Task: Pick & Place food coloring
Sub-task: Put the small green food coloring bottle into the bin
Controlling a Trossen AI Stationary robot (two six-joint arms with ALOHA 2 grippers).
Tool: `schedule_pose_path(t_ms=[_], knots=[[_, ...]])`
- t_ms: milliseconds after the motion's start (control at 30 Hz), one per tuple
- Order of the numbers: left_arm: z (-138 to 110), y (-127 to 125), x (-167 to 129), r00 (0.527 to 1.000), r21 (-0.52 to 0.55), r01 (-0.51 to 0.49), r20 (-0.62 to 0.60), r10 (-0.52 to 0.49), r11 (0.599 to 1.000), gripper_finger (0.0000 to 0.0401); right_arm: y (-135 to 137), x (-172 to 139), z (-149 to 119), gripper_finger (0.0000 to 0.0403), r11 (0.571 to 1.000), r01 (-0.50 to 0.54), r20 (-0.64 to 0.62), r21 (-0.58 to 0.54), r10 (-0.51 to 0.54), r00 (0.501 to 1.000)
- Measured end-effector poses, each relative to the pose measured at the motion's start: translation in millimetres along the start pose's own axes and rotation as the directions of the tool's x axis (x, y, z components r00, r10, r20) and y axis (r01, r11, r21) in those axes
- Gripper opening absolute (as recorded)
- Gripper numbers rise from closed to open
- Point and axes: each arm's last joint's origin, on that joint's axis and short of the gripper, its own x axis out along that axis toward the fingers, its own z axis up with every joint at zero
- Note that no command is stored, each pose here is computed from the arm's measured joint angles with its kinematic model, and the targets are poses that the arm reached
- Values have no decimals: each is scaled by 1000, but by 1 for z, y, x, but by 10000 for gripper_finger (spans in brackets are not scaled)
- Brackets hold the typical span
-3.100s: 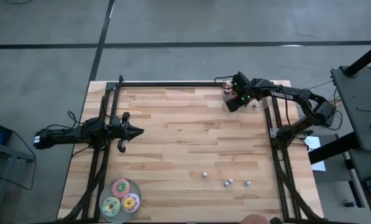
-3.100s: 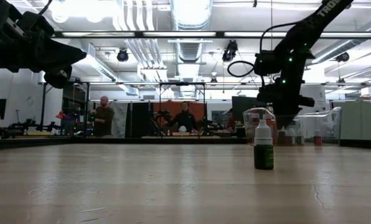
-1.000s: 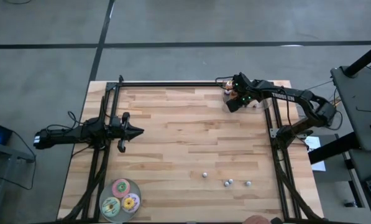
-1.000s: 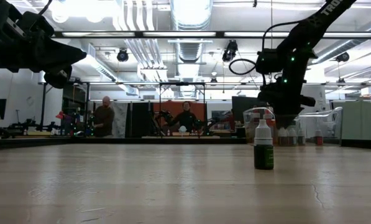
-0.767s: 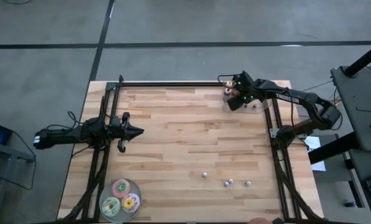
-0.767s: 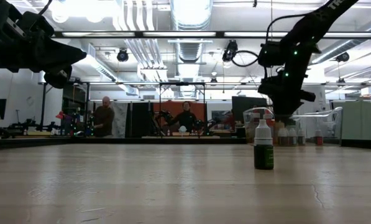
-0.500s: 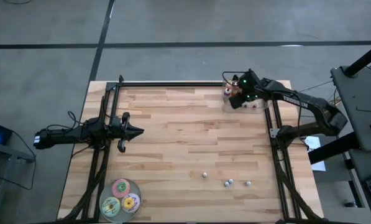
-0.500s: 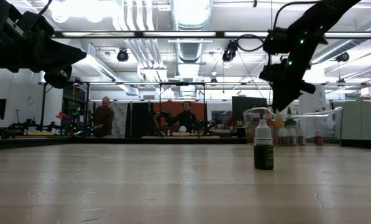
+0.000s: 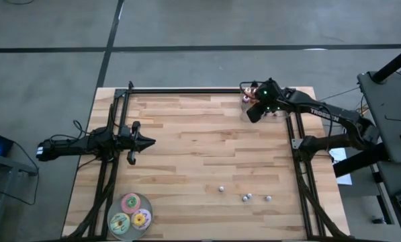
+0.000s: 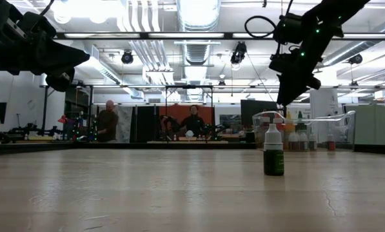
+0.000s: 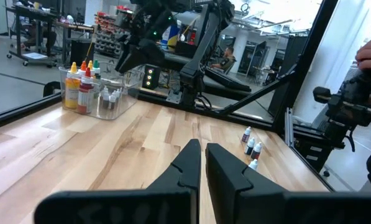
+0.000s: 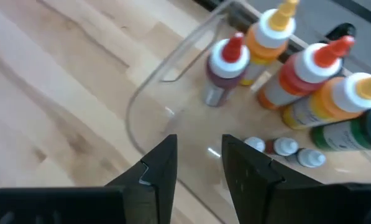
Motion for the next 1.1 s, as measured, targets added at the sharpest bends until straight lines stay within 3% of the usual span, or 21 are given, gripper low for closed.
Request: schedule_pose_path(t_ms=[300,633,900,1100], knots=[[0,0,0,1000,0,0,0,0,1000,0,19,5,-16,106,991,-47,-50,-125,41,998],[0,0,0,1000,0,0,0,0,1000,0,56,1,-33,100,949,-150,-81,-277,132,988],[0,0,0,1000,0,0,0,0,1000,0,92,-10,-46,104,884,-256,-57,-390,255,965],[0,0,0,1000,0,0,0,0,1000,0,125,-24,-64,98,795,-357,-62,-491,377,924]])
